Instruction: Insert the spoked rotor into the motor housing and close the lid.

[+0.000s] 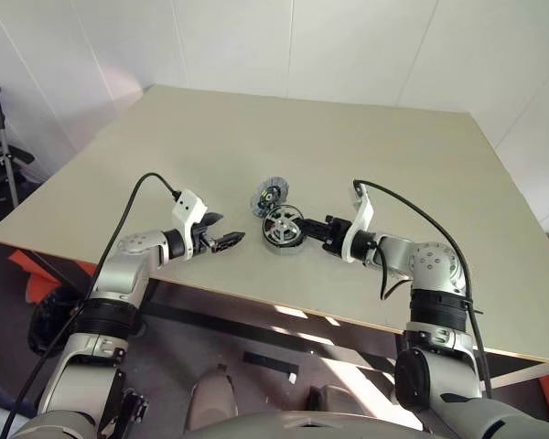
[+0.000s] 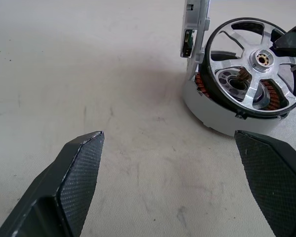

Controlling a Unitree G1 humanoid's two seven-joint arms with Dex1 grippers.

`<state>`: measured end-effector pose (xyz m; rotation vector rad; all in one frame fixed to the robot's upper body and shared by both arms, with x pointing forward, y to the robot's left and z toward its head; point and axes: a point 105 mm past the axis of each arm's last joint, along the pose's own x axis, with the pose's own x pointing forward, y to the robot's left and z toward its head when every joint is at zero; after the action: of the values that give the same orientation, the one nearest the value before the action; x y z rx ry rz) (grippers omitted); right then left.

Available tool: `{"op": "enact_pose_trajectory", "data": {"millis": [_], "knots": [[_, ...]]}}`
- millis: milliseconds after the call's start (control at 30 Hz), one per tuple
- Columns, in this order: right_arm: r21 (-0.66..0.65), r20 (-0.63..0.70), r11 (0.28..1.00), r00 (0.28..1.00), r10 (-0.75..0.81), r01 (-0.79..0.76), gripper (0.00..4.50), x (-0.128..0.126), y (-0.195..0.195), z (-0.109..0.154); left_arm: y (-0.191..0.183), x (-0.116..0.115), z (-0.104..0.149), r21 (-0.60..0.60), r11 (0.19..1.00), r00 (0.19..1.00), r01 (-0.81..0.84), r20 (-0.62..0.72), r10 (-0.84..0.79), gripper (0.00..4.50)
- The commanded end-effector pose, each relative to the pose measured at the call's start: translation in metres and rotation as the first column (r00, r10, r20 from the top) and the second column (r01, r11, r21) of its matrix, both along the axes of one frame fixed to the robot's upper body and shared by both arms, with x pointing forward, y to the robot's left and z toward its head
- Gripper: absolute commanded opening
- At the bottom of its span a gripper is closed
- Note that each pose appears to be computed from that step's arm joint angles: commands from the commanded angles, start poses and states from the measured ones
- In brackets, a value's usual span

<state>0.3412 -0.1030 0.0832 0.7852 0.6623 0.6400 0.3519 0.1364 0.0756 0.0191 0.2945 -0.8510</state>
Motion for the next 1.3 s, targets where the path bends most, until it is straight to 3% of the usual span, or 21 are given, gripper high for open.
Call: {"op": "enact_pose_trajectory", "data": {"millis": [33, 567, 667, 1100, 1200, 1300], "knots": [[0.019, 0.047, 1.000, 0.999, 0.007, -0.008, 0.30, 0.005, 0.006, 0.013, 0.000, 0.002, 0.014, 0.005, 1.000, 0.998, 0.009, 0.056, -0.009, 4.50], [-0.001, 0.037, 1.000, 0.999, -0.008, 0.008, 0.30, 0.012, 0.006, 0.005, 0.000, 0.003, 0.015, 0.004, 1.000, 0.998, 0.005, 0.059, -0.005, 4.50], [-0.018, 0.049, 1.000, 0.999, -0.012, 0.013, 1.28, 0.013, 0.005, 0.005, 0.000, 0.003, 0.015, 0.004, 1.000, 0.998, 0.004, 0.060, -0.004, 4.50], [-0.008, 0.133, 1.000, 0.991, 0.007, -0.006, 1.28, 0.012, 0.005, 0.018, 0.000, 0.004, 0.015, 0.007, 1.000, 0.998, 0.006, 0.061, -0.007, 4.50], [-0.027, 0.144, 1.000, 0.990, 0.001, 0.003, 1.82, 0.013, 0.003, 0.017, 0.000, 0.004, 0.016, 0.007, 1.000, 0.998, 0.005, 0.062, -0.006, 4.50], [-0.068, 0.151, 0.997, 0.988, -0.014, 0.024, 2.80, 0.016, 0.001, 0.015, 0.000, 0.005, 0.016, 0.007, 1.000, 0.998, 0.005, 0.063, -0.005, 4.50]]}}
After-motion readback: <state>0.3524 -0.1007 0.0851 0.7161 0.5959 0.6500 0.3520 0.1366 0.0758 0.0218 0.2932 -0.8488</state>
